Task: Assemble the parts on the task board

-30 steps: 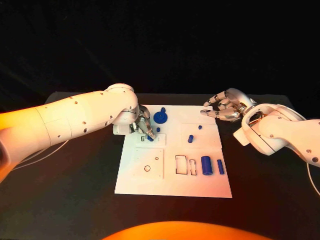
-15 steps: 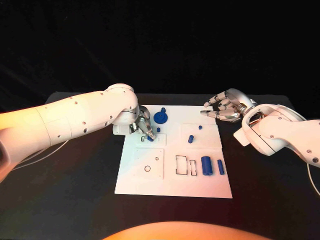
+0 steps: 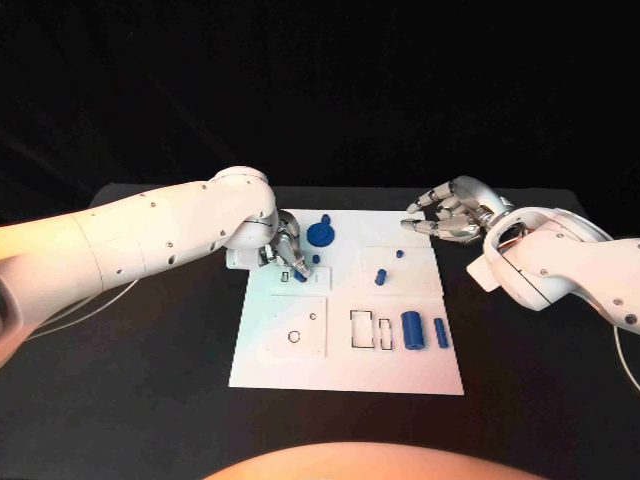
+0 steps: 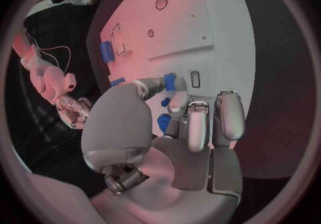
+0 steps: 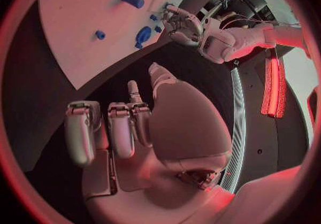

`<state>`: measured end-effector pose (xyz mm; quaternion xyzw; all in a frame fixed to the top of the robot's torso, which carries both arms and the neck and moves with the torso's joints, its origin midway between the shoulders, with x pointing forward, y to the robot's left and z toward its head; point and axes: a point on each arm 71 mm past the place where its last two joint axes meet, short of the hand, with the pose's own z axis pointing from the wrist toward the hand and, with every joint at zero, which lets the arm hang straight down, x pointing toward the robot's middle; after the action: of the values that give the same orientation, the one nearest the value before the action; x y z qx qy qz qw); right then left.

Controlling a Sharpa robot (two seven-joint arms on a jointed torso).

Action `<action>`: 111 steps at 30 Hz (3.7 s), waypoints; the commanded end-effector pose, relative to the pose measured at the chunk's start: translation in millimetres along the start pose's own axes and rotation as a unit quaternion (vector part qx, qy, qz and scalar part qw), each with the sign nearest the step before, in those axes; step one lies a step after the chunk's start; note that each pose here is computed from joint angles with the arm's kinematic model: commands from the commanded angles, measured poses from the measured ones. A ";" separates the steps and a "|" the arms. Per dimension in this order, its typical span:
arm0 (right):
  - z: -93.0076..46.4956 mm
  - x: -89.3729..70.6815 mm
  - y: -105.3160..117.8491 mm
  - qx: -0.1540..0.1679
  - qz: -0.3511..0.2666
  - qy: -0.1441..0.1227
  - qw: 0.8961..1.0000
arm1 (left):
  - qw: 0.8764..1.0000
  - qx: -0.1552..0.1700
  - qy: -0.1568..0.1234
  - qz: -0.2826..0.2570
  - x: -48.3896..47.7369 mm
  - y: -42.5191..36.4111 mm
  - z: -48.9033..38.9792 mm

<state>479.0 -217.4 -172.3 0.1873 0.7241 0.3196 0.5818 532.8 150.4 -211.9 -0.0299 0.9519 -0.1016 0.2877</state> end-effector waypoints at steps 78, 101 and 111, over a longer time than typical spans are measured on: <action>-1.4 0.1 0.8 -0.006 -0.004 0.002 1.000 | 0.999 -0.001 0.034 0.011 12.1 -4.4 7.6; -1.4 -0.9 0.0 -0.007 -0.003 0.000 1.000 | 1.000 -0.007 0.025 0.008 9.3 2.6 7.5; -0.9 -1.2 -0.4 -0.007 -0.003 -0.001 1.000 | 1.000 -0.003 0.012 0.003 7.4 6.1 1.0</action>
<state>478.7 -219.7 -172.0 0.1882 0.7235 0.3187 0.5827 529.7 156.0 -215.5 -0.0313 0.9539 -0.1008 0.2809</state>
